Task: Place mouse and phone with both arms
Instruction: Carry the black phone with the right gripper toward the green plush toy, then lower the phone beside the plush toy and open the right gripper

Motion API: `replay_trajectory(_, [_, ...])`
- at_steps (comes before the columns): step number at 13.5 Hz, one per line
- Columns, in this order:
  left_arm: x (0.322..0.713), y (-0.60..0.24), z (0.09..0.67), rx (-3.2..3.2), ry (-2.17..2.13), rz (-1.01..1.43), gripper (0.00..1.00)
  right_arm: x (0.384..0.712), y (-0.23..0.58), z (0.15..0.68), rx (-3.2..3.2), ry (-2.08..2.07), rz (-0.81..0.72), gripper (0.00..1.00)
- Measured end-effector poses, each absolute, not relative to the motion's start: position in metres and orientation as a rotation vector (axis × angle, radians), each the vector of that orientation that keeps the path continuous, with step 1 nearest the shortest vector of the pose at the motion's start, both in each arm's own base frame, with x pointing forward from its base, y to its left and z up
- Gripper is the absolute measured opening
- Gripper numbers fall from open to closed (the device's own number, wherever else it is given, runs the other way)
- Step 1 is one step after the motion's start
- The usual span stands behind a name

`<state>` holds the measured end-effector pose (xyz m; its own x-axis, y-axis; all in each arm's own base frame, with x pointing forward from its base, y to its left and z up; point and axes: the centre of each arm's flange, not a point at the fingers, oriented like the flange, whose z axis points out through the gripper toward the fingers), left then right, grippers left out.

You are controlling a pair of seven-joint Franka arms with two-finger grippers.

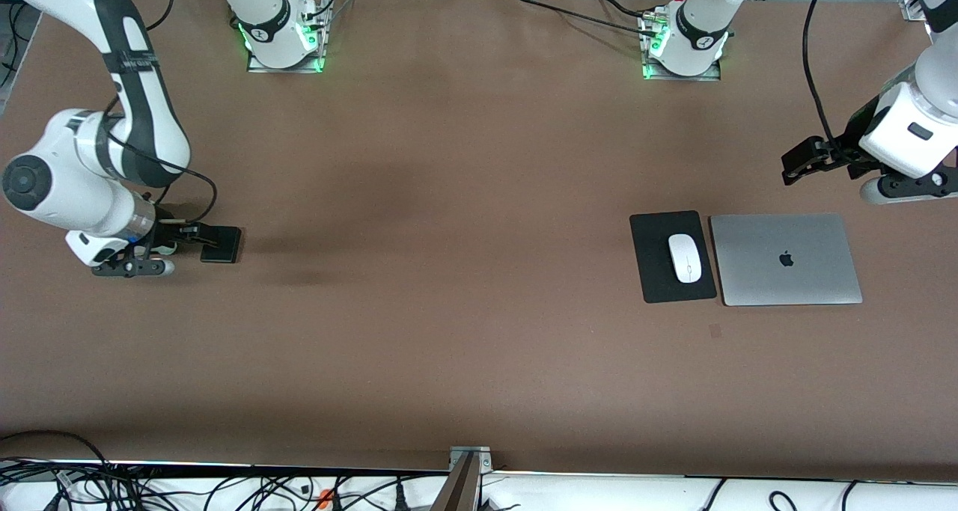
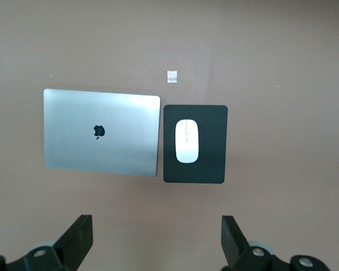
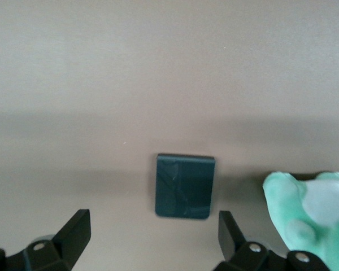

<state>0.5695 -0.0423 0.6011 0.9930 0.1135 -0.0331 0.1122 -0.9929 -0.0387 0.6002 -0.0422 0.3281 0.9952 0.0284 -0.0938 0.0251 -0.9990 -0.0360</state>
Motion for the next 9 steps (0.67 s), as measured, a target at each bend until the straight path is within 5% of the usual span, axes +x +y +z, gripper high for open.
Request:
replay_trajectory(5, [0.570,-0.045,0.607,-3.102,-0.168,0.037,1.00,0.588,-0.038,0.467,-3.057,-0.070,0.169,1.00])
replay_trajectory(9, [0.570,-0.045,0.606,-3.102,-0.168,0.037,1.00,0.564,-0.046,0.529,-3.045,-0.052,0.110,1.00])
